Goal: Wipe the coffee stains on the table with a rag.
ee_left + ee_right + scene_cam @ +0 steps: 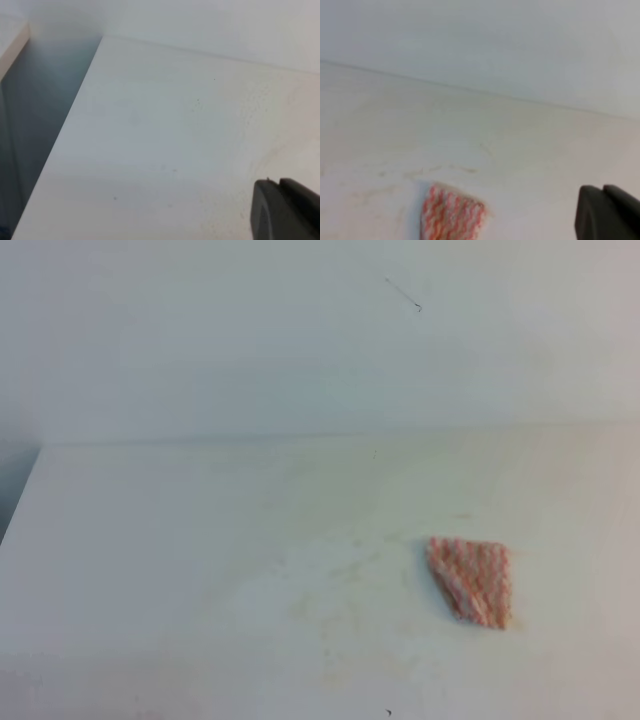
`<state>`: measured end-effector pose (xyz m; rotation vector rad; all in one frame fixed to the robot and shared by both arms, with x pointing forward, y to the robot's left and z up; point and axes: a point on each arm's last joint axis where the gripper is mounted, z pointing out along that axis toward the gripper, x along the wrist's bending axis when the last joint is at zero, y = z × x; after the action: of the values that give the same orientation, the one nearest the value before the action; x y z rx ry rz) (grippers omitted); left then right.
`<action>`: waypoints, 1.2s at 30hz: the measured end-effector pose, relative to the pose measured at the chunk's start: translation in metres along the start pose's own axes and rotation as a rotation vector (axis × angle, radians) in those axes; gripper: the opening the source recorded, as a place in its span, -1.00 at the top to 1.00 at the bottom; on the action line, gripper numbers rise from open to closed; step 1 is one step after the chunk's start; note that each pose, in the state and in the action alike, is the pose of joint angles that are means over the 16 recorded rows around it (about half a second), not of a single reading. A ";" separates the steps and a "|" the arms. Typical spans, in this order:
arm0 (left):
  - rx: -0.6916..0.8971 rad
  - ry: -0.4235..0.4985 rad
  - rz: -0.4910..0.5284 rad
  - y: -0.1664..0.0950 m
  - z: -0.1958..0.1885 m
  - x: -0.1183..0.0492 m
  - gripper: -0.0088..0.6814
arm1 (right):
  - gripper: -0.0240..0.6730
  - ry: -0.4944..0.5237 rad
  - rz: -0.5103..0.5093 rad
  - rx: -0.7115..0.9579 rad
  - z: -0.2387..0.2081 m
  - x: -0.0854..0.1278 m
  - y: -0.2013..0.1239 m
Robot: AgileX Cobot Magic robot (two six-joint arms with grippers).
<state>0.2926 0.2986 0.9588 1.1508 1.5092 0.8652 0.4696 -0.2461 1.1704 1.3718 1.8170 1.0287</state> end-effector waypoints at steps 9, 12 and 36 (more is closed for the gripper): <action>0.000 0.000 0.000 0.000 0.000 0.000 0.98 | 0.93 -0.025 0.059 -0.053 -0.034 0.001 -0.042; 0.000 0.000 0.000 0.000 0.000 0.000 0.98 | 0.93 -0.024 0.065 -0.035 -0.037 0.001 -0.051; 0.000 0.000 0.000 0.000 0.000 0.000 0.98 | 0.94 -0.290 -0.005 -0.525 -0.123 -0.010 -0.120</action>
<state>0.2926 0.2986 0.9588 1.1508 1.5092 0.8652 0.3117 -0.3002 1.1279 1.1192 1.2246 1.1348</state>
